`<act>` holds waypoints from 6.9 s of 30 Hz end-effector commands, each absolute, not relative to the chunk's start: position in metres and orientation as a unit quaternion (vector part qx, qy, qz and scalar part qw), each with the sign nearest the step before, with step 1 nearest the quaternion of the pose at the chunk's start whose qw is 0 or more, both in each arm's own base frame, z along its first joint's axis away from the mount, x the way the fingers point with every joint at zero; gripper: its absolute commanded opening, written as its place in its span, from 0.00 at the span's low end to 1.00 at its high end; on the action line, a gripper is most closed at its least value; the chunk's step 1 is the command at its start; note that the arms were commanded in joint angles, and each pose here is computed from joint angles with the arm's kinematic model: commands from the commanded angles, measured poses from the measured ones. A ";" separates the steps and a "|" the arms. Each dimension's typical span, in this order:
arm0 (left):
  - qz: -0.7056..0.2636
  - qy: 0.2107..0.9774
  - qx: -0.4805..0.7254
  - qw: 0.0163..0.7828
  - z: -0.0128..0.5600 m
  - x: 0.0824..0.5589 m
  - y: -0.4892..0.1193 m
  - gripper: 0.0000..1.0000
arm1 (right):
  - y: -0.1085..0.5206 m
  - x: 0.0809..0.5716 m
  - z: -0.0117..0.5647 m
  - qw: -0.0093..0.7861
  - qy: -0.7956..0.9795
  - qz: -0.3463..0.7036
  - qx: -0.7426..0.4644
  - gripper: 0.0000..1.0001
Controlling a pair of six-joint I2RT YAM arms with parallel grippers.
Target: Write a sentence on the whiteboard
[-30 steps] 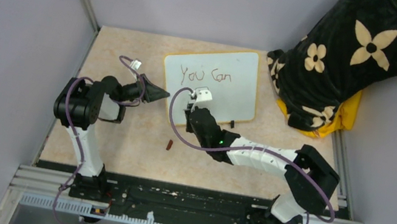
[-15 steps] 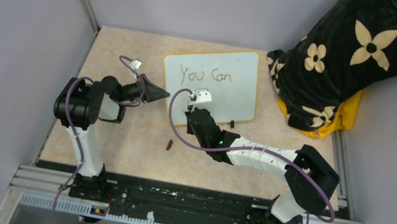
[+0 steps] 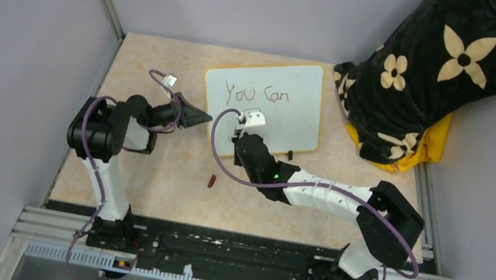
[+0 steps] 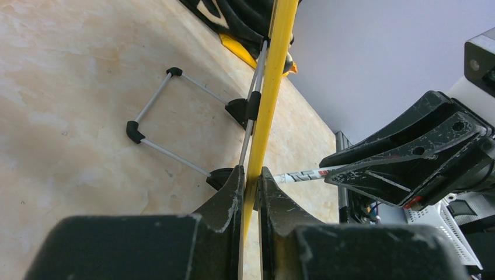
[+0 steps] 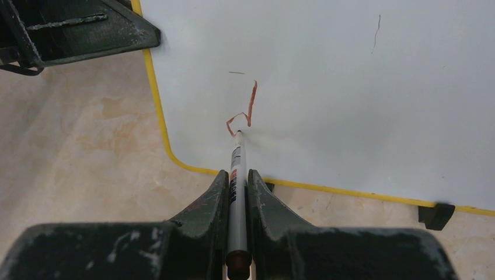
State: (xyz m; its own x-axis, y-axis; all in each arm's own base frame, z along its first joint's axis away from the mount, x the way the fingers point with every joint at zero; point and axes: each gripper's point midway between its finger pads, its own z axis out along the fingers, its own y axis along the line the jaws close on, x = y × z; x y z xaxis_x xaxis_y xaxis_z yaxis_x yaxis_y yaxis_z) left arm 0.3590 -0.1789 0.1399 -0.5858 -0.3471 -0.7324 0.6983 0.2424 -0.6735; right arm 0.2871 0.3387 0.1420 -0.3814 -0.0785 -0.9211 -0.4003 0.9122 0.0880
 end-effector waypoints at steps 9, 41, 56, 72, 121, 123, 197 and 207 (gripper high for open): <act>-0.593 0.606 0.207 0.488 0.158 0.346 -0.187 0.00 | 0.334 0.313 0.186 0.582 0.794 0.143 -0.107 0.00; -0.593 0.607 0.207 0.486 0.156 0.346 -0.187 0.00 | 0.332 0.301 0.199 0.587 0.778 0.199 -0.104 0.00; -0.593 0.608 0.207 0.485 0.156 0.346 -0.188 0.00 | 0.331 0.308 0.187 0.577 0.788 0.191 -0.101 0.00; -0.594 0.609 0.207 0.484 0.155 0.346 -0.188 0.00 | 0.327 0.300 0.163 0.551 0.806 0.182 -0.111 0.00; -0.595 0.610 0.211 0.478 0.153 0.344 -0.191 0.00 | 0.292 0.323 0.177 0.571 0.806 0.138 -0.074 0.00; -0.595 0.610 0.212 0.478 0.153 0.344 -0.191 0.00 | 0.294 0.324 0.179 0.572 0.805 0.140 -0.075 0.00; -0.596 0.611 0.213 0.476 0.153 0.343 -0.193 0.00 | 0.306 0.303 0.152 0.535 0.819 0.180 -0.105 0.00; -0.595 0.611 0.214 0.476 0.152 0.343 -0.193 0.00 | 0.299 0.300 0.216 0.578 0.781 0.225 -0.073 0.00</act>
